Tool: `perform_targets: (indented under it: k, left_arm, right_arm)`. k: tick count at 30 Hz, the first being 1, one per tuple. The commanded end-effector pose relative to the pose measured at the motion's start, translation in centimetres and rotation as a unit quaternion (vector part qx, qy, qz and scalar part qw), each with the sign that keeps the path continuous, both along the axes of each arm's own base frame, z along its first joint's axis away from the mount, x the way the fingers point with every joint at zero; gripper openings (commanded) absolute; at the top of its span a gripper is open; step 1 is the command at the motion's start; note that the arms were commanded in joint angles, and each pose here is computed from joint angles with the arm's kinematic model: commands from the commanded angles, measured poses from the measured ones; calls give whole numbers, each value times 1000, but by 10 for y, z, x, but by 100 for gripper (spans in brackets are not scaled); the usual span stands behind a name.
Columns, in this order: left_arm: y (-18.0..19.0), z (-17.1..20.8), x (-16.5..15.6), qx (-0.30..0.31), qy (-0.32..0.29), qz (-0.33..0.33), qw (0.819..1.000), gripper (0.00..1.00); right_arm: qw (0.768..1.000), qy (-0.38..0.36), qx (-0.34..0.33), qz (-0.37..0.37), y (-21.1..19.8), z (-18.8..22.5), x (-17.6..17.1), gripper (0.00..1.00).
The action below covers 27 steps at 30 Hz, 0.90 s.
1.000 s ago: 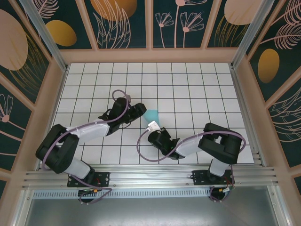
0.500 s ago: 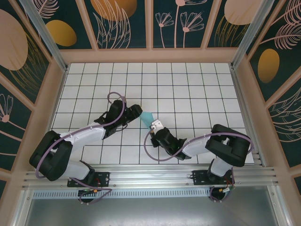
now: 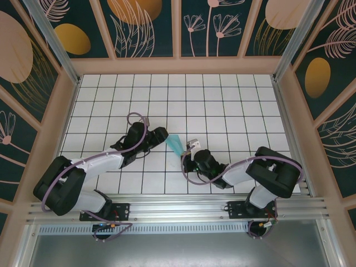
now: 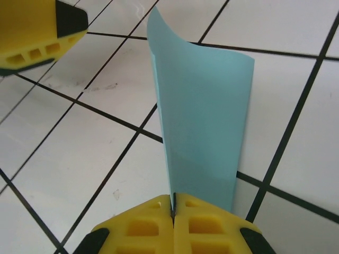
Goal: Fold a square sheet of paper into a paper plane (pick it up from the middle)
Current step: Fold the wing for the fifth time at the center of the table.
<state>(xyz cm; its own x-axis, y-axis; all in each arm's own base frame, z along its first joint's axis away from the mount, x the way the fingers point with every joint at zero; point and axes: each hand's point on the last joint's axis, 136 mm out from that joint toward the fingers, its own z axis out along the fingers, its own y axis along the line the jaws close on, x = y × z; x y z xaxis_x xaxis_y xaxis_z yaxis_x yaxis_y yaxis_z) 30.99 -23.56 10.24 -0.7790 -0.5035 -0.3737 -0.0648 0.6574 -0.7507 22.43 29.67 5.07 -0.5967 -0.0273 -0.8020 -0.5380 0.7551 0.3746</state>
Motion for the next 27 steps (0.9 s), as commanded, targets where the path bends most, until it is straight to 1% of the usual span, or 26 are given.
perform_targets:
  k: [1, 3, 5, 8, 16, 18, 24, 27]
  left_arm:
    - [-6, 11, -1, -30, -13, -9, 999, 66]
    - [-6, 9, -3, -31, -10, -12, 999, 66]
    - [-8, 9, -4, -35, -10, -17, 999, 66]
    - [-12, 10, -5, -45, -12, -28, 999, 65]
    - [-29, 5, -13, -77, -6, -72, 994, 64]
    - [-32, 4, -15, -83, -6, -84, 993, 64]
    - [-45, 0, -19, -105, 3, -113, 988, 64]
    - [-49, -2, -21, -111, 5, -125, 986, 64]
  right_arm:
    - [996, 32, 78, 6, 7, 15, -4, 0]
    - [995, 44, 88, 7, 8, 14, -5, 0]
    - [994, 59, 96, -8, 4, 10, -1, 0]
    - [987, 96, 125, 5, 7, 8, -5, 0]
    - [975, 170, 141, -27, 4, -12, 0, 0]
    - [972, 191, 134, -38, 4, -20, 3, 0]
    - [959, 231, 160, -47, 3, -27, 3, 0]
    - [952, 241, 182, -46, 3, -23, 3, 0]
